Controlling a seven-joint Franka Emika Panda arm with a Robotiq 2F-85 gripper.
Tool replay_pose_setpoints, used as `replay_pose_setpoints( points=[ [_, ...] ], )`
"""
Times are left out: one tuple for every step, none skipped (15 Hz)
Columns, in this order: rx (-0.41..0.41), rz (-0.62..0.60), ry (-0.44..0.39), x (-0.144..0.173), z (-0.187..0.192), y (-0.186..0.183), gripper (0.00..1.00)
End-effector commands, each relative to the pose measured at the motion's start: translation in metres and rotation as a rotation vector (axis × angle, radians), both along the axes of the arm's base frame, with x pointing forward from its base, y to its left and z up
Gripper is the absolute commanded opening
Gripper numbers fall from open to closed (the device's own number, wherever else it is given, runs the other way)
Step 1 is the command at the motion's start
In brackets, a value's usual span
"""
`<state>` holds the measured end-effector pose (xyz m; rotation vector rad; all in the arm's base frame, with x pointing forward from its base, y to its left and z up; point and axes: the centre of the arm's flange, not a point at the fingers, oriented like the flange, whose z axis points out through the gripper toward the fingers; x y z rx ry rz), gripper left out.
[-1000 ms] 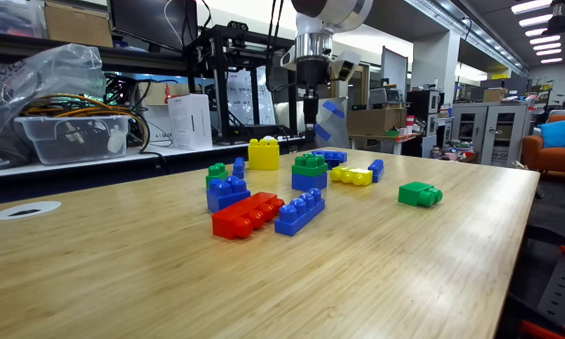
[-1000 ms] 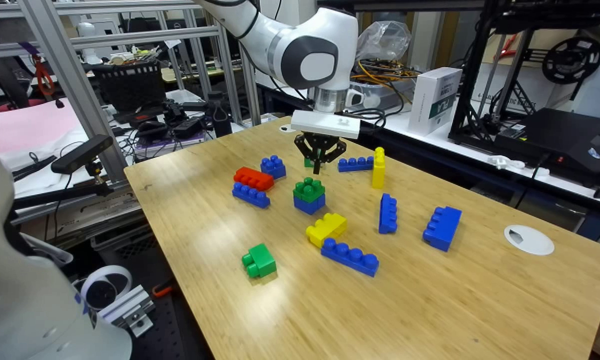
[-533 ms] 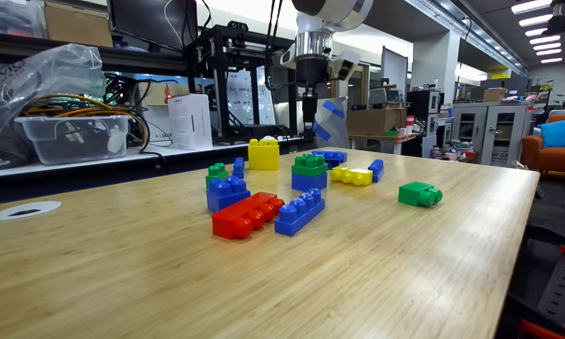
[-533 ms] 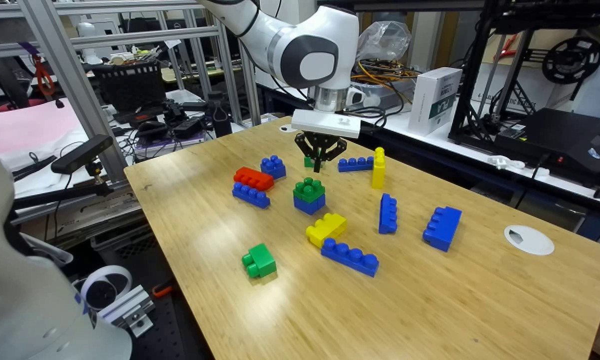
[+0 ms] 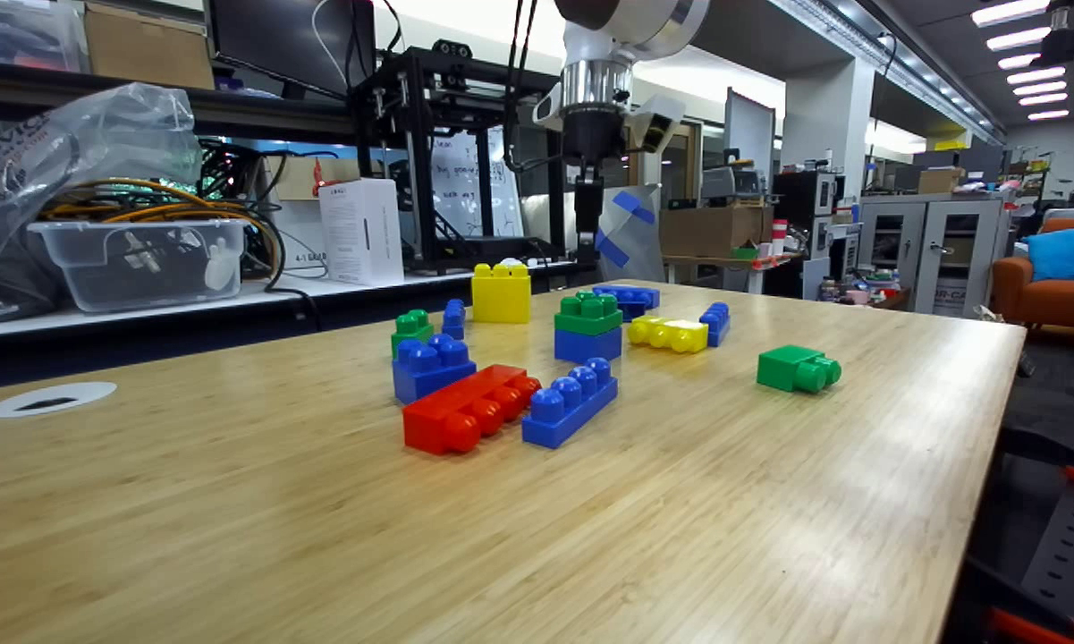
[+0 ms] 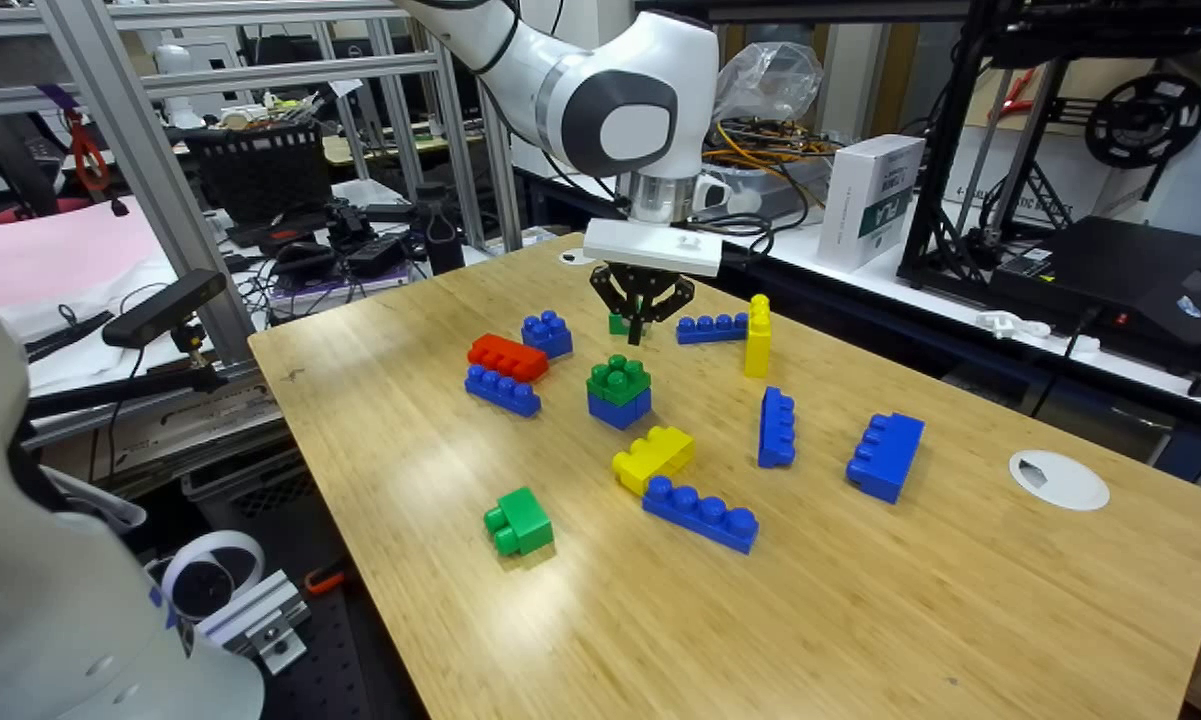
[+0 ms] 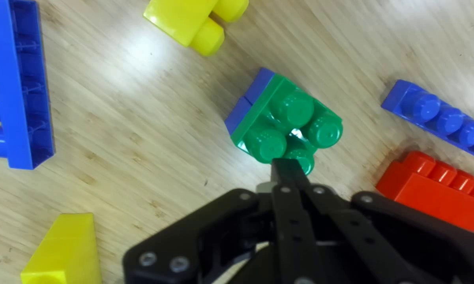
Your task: Turn the blue legos with the green legos on the top anti clockwise then put the green legos on top of the same legos
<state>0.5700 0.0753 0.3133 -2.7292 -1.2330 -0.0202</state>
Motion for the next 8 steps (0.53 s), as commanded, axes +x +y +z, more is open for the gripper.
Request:
replay_pose_setpoints(
  points=[
    [0.0, 0.0, 0.0, 0.0, 0.0, 0.0, 0.01],
    [0.0, 0.0, 0.0, 0.0, 0.0, 0.0, 0.0],
    [-0.01, -0.014, -0.011, -0.0006, -0.0006, -0.0001, 0.0],
    [-0.015, -0.019, -0.012, -0.0012, -0.001, -0.0001, 0.0],
    [-0.02, -0.033, -0.017, -0.0017, -0.0013, 0.0, 0.0],
    [-0.024, -0.051, -0.023, -0.0017, -0.0012, 0.0004, 0.0],
    [-0.034, -0.081, -0.036, -0.0015, -0.0015, 0.0015, 0.0],
    [-0.044, -0.114, -0.049, -0.0009, -0.0016, 0.0025, 0.0]
  ],
)
